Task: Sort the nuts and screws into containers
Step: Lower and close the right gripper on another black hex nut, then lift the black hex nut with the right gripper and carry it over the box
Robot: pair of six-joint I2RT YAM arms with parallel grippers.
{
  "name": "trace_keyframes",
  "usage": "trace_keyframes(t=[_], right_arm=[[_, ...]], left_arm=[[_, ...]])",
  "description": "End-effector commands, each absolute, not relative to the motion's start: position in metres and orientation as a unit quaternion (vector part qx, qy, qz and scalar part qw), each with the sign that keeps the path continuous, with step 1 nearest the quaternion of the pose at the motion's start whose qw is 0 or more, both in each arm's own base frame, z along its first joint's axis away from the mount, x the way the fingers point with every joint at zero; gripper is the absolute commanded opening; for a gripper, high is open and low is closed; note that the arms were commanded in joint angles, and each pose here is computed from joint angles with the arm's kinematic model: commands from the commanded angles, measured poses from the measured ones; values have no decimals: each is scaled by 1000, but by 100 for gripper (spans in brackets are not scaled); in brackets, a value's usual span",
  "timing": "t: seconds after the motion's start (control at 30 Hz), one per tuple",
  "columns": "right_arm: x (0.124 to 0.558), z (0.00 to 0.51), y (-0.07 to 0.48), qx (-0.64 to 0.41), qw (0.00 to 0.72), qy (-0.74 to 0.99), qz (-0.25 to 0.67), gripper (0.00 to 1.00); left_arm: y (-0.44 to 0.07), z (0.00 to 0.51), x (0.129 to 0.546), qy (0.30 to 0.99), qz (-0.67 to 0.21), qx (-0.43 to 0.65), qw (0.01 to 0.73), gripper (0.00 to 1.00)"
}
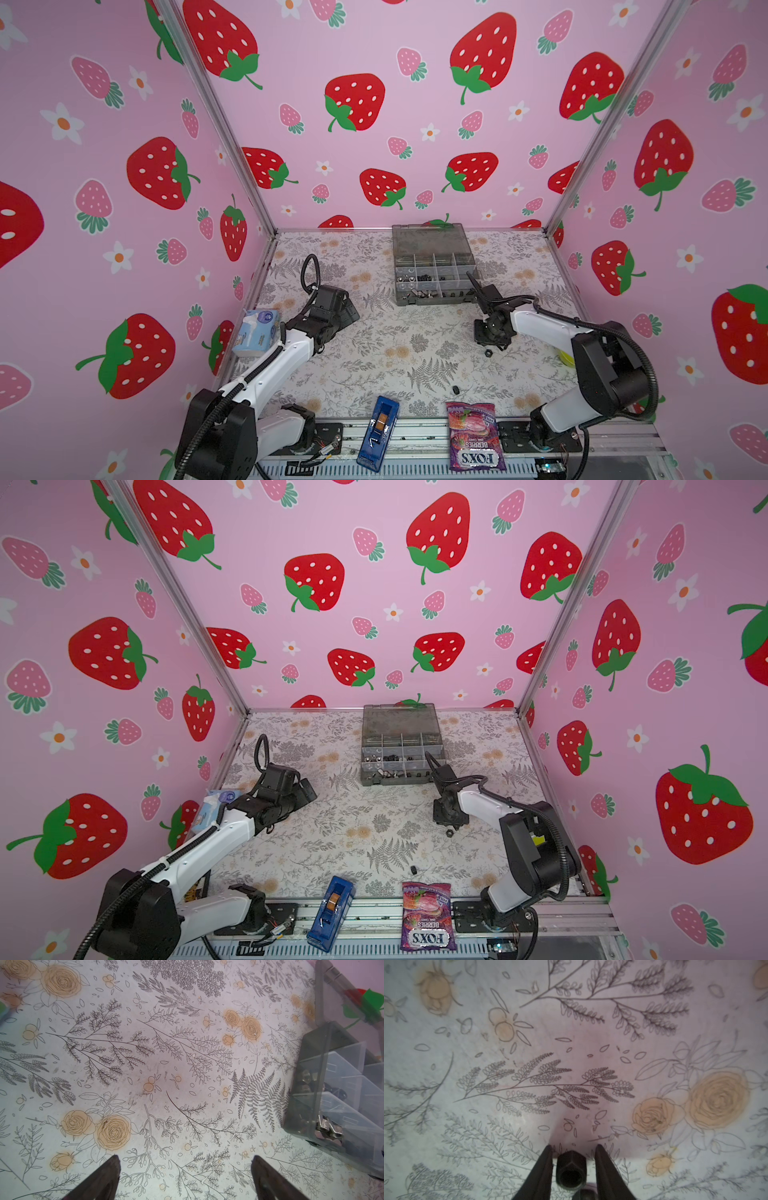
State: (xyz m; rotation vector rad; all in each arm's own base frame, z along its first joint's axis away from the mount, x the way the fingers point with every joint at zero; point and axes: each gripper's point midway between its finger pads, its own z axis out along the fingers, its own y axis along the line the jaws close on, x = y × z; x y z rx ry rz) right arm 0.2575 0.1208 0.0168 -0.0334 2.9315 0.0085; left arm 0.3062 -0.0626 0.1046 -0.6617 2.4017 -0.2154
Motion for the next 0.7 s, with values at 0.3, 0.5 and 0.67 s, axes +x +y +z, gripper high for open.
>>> trace_keyframes(t=[0.3, 0.5, 0.67], right_arm=[[234, 8, 109, -3, 66, 998, -13, 36], [229, 8, 112, -6, 65, 998, -7, 31], [231, 7, 114, -10, 67, 998, -6, 25]], left_arm=[[-59, 113, 311, 906, -80, -258, 327, 99], [-60, 113, 311, 906, -81, -259, 326, 99], [-60, 113, 312, 905, -82, -259, 326, 99]])
